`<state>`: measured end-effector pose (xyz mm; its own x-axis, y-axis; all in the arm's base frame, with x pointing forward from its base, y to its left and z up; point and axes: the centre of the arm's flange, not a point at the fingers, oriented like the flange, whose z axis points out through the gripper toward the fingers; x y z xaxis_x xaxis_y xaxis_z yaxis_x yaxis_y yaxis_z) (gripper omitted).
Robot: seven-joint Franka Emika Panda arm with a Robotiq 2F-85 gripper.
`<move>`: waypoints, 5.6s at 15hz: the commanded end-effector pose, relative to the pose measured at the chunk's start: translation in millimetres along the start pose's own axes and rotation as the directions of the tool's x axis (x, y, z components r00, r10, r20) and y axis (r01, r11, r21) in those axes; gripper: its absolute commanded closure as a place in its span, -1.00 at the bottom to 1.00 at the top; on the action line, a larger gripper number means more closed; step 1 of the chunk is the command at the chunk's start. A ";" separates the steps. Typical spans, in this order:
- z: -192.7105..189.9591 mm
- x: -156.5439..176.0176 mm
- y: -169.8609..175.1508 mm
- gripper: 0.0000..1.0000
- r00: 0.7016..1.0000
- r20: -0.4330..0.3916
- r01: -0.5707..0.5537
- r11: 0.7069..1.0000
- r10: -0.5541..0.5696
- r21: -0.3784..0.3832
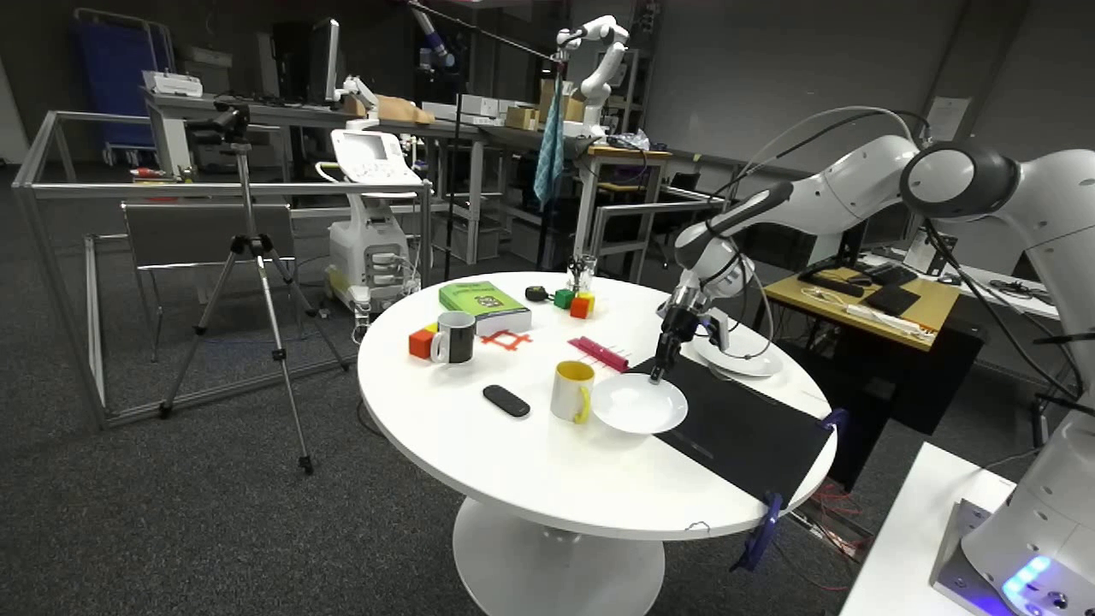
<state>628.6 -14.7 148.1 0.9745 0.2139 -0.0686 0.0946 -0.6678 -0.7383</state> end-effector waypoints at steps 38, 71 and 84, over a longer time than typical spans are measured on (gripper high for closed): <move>35.4 -15.3 -19.1 0.98 0.990 0.125 0.071 0.997 -0.068 -0.021; 73.1 31.8 -28.4 0.98 0.978 0.135 0.155 0.987 -0.160 0.045; 93.3 36.3 -27.3 0.98 0.969 0.185 0.157 0.986 -0.163 0.049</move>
<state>634.0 76.4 95.8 0.9033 0.4258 -0.0525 0.2397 -0.6023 -0.7615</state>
